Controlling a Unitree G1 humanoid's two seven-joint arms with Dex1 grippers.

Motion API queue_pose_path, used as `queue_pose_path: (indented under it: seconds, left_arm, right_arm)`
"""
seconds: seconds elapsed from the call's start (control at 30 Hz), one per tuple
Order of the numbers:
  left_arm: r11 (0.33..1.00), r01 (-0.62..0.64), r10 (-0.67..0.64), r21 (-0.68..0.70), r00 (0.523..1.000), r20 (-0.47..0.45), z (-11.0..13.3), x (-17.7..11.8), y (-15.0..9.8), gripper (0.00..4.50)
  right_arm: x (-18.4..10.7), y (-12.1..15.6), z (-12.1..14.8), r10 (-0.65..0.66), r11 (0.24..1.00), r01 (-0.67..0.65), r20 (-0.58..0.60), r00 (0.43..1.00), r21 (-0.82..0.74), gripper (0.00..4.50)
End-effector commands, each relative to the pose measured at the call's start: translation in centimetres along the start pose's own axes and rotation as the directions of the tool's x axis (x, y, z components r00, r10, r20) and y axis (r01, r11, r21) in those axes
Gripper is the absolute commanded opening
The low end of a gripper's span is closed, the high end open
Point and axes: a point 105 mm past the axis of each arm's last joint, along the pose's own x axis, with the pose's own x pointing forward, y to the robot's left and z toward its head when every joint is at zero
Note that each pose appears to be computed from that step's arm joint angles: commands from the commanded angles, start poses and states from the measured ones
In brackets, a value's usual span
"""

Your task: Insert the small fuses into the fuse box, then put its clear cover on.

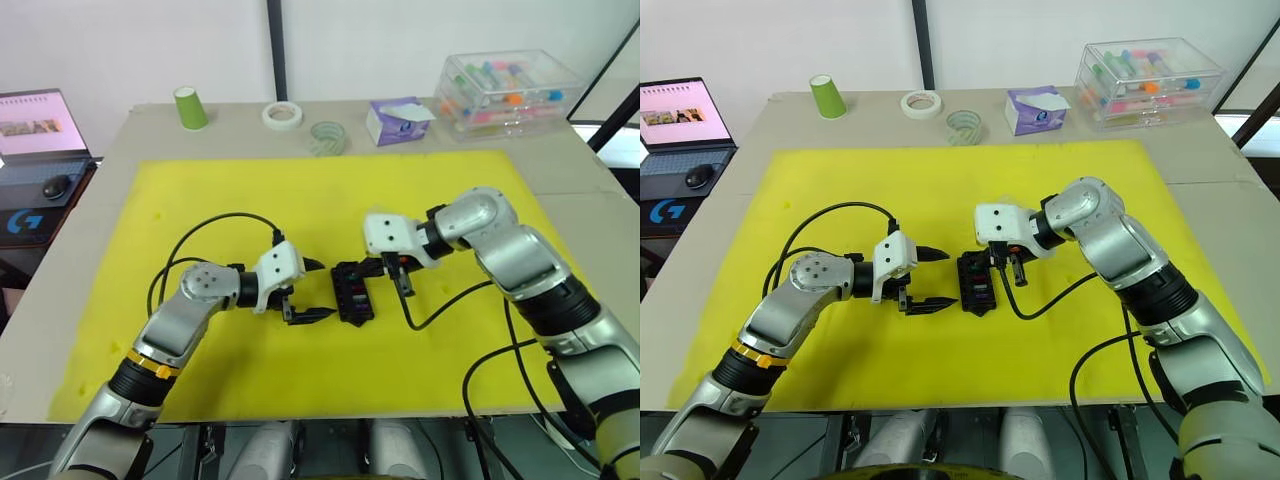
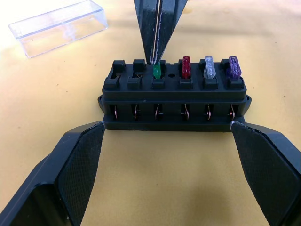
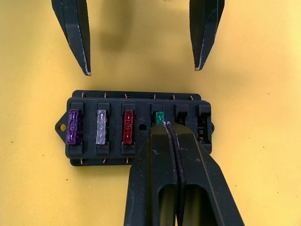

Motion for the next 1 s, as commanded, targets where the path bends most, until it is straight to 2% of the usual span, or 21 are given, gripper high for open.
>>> queue_pose_path:
  seconds: [0.03, 0.2, 0.43, 0.5, 0.7, 0.87, 1.0]
  left_arm:
    - [0.998, -0.013, 0.011, 0.056, 1.0, 0.025, 1.3, -0.3, 0.3, 4.5]
    - [0.998, -0.013, 0.012, 0.056, 1.0, 0.028, 1.3, -0.3, 0.3, 4.5]
    - [0.998, -0.014, 0.012, 0.055, 0.999, 0.031, 1.4, -0.3, 0.3, 4.5]
    - [0.998, -0.013, 0.012, 0.057, 0.999, 0.03, 1.4, -0.3, 0.3, 4.5]
    - [0.998, -0.016, 0.014, 0.054, 0.999, 0.041, 1.8, -0.7, 0.4, 4.5]
    - [0.999, -0.012, 0.009, 0.044, 0.997, 0.073, 3.0, -1.5, 0.4, 4.5]
    - [0.999, -0.014, 0.011, 0.036, 0.996, 0.085, 3.7, -2.5, 0.4, 4.5]
  right_arm:
    - [1.8, 1.9, -2.8, 0.086, 0.994, -0.079, -0.093, 0.992, 0.076, 0.02]
    - [2.2, 2.3, -2.9, 0.098, 0.993, -0.091, -0.101, 0.99, 0.07, 0.02]
    - [2.6, 2.7, -4.2, 0.097, 0.995, -0.094, -0.173, 0.98, 0.031, 0.02]
    - [2.4, 2.3, -3.6, 0.083, 0.996, -0.08, -0.147, 0.986, 0.029, 0.02]
    - [0.6, 1.3, 0.9, 0.068, 0.996, -0.071, 0.05, 0.996, 0.059, 0.02]
    - [-1.4, 0.4, 3.4, 0.038, 0.996, -0.048, 0.145, 0.989, 0.069, 0.02]
    - [-2.8, -0.1, 4.2, 0.003, 0.997, -0.017, 0.18, 0.984, 0.075, 0.02]
